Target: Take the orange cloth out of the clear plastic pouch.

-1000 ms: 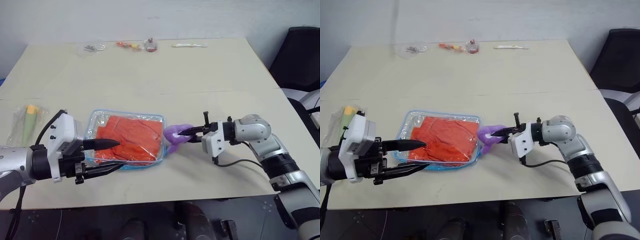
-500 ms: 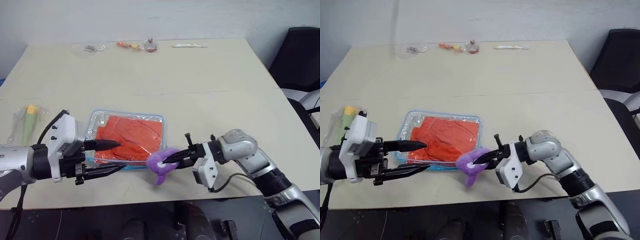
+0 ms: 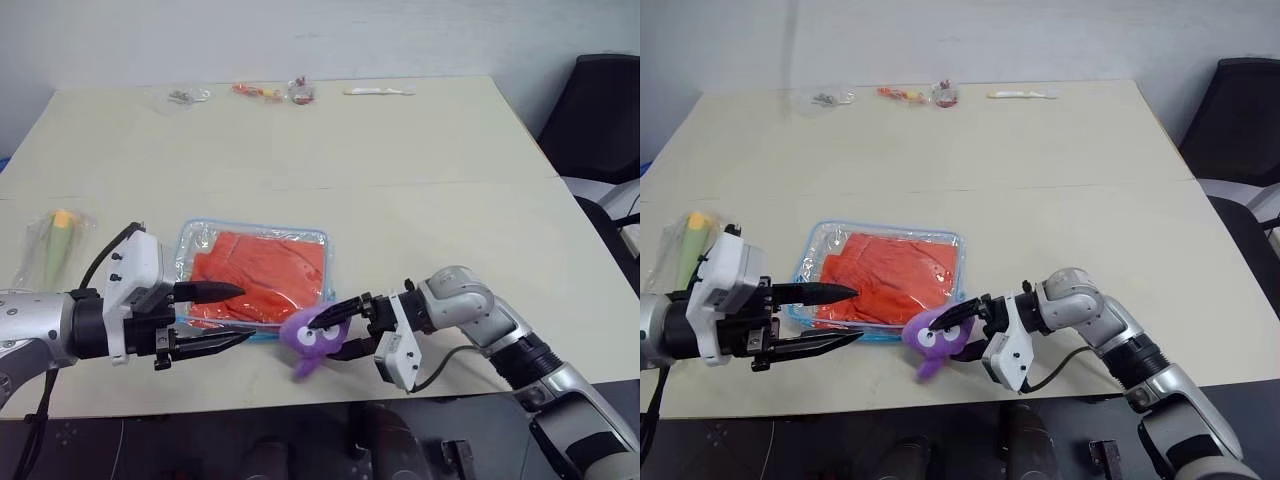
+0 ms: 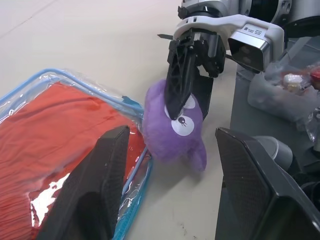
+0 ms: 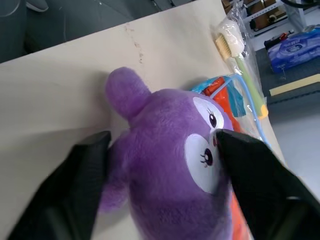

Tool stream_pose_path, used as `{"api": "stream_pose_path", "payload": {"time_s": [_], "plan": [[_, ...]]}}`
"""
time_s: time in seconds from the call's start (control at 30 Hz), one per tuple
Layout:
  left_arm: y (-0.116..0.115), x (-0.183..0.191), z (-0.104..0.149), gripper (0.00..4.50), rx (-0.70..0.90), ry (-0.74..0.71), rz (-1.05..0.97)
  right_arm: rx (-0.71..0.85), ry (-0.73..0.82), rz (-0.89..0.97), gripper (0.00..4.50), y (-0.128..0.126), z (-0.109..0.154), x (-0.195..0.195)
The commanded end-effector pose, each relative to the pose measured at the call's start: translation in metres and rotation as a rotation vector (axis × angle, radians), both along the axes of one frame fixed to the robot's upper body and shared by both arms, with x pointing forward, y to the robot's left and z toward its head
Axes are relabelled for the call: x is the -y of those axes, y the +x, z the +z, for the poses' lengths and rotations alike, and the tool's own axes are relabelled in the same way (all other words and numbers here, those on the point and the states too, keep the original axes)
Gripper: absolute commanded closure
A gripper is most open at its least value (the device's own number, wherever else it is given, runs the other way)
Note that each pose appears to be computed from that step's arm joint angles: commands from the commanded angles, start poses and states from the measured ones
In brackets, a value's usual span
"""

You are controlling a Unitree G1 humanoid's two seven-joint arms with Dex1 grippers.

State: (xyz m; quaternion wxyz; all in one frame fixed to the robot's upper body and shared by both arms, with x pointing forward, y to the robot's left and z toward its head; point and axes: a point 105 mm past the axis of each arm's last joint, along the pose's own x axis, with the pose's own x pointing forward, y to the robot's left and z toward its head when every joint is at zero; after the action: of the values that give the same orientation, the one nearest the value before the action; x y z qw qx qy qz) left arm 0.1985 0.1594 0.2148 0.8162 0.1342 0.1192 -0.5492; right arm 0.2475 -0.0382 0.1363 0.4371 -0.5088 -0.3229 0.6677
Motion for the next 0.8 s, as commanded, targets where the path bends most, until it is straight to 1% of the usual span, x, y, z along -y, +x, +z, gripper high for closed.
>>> {"api": "stream_pose_path", "payload": {"time_s": [0.03, 0.17, 0.27, 0.37, 0.47, 0.6, 0.7, 0.8], "plan": [[0.0, 0.0, 0.003, 1.59, 0.023, 0.007, -0.008, 0.071, 0.048, 0.039, 0.09, -0.012, 0.023, 0.007], [0.0, -0.002, 0.002, 1.59, 0.021, 0.011, -0.01, 0.094, 0.043, 0.038, 0.09, -0.019, 0.031, 0.019], [0.001, -0.002, 0.002, 1.59, 0.023, 0.015, -0.012, 0.0, 0.05, -0.068, 0.09, -0.017, 0.041, 0.037], [0.002, 0.0, 0.002, 1.59, 0.026, 0.018, -0.022, -0.123, 0.032, -0.207, 0.09, -0.006, 0.044, 0.054], [0.004, 0.003, 0.002, 1.59, 0.03, 0.015, -0.034, -0.178, -0.006, -0.33, 0.09, 0.016, 0.043, 0.074], [0.005, 0.009, 0.0, 1.59, 0.025, 0.003, -0.054, -0.285, 0.03, -0.399, 0.09, 0.036, 0.042, 0.079], [0.011, 0.02, -0.008, 1.59, 0.0, -0.016, -0.053, -0.277, 0.033, -0.413, 0.09, 0.053, 0.041, 0.076], [0.017, 0.032, -0.021, 1.59, -0.03, -0.001, -0.072, -0.254, 0.025, -0.405, 0.09, 0.062, 0.044, 0.073]]}}
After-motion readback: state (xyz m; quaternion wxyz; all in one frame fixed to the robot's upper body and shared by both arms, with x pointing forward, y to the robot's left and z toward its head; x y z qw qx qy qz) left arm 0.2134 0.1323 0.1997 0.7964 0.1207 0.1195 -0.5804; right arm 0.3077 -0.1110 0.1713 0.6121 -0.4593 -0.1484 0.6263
